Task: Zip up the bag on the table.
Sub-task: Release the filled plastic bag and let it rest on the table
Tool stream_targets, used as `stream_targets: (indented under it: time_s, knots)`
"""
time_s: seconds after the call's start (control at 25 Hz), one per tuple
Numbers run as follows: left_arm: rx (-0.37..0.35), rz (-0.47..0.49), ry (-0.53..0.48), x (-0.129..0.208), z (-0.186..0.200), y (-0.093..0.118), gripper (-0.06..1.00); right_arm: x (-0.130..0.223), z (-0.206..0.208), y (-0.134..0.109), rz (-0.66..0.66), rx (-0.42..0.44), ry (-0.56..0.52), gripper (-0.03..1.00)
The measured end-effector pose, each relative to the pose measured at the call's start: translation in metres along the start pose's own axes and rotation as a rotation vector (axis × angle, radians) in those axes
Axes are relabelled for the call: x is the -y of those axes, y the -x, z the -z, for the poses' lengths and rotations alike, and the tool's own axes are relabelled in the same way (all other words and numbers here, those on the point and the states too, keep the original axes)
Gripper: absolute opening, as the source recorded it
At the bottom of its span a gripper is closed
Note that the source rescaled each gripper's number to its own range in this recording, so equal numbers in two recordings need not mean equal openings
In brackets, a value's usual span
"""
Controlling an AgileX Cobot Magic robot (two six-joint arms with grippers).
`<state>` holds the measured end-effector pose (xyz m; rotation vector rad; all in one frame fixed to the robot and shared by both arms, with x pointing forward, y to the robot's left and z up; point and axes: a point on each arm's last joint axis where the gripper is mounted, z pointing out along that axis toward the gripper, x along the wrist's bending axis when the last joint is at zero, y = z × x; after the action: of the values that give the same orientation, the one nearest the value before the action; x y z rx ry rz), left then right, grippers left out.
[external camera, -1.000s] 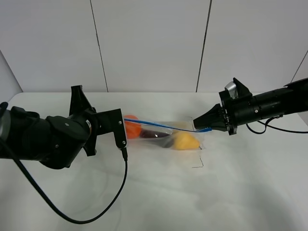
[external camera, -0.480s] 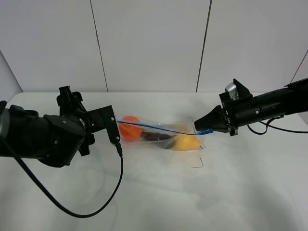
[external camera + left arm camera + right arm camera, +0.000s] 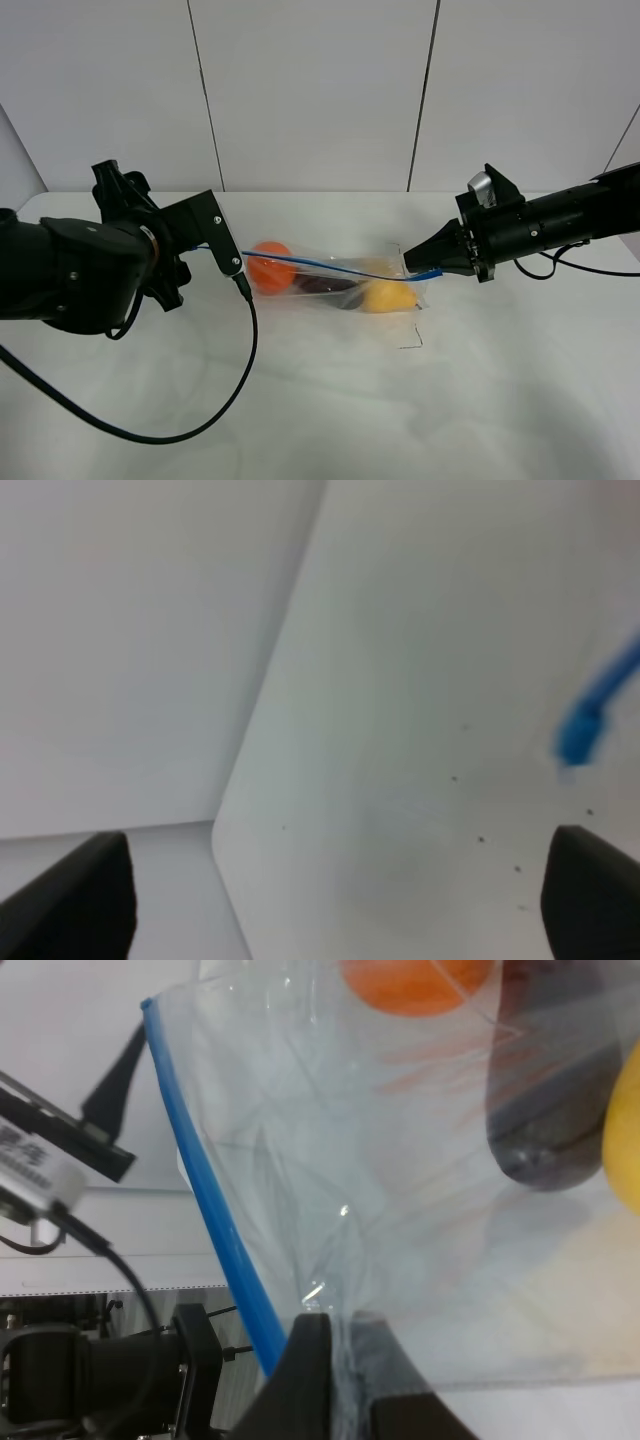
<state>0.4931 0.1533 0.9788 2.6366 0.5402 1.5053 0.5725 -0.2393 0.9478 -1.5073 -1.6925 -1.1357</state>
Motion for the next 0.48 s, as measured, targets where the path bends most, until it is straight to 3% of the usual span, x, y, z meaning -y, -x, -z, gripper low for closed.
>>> stream_targets:
  time_s: [0.24, 0.48]
  knots:
    - [-0.024, 0.181, -0.011, 0.007, 0.004, -0.035, 0.83, 0.000, 0.000, 0.000, 0.001, 0.000, 0.000, 0.00]
    - [0.016, 0.275, -0.027, 0.011, 0.004, -0.042, 0.83, 0.000, 0.000, 0.000, 0.001, 0.000, 0.000, 0.00]
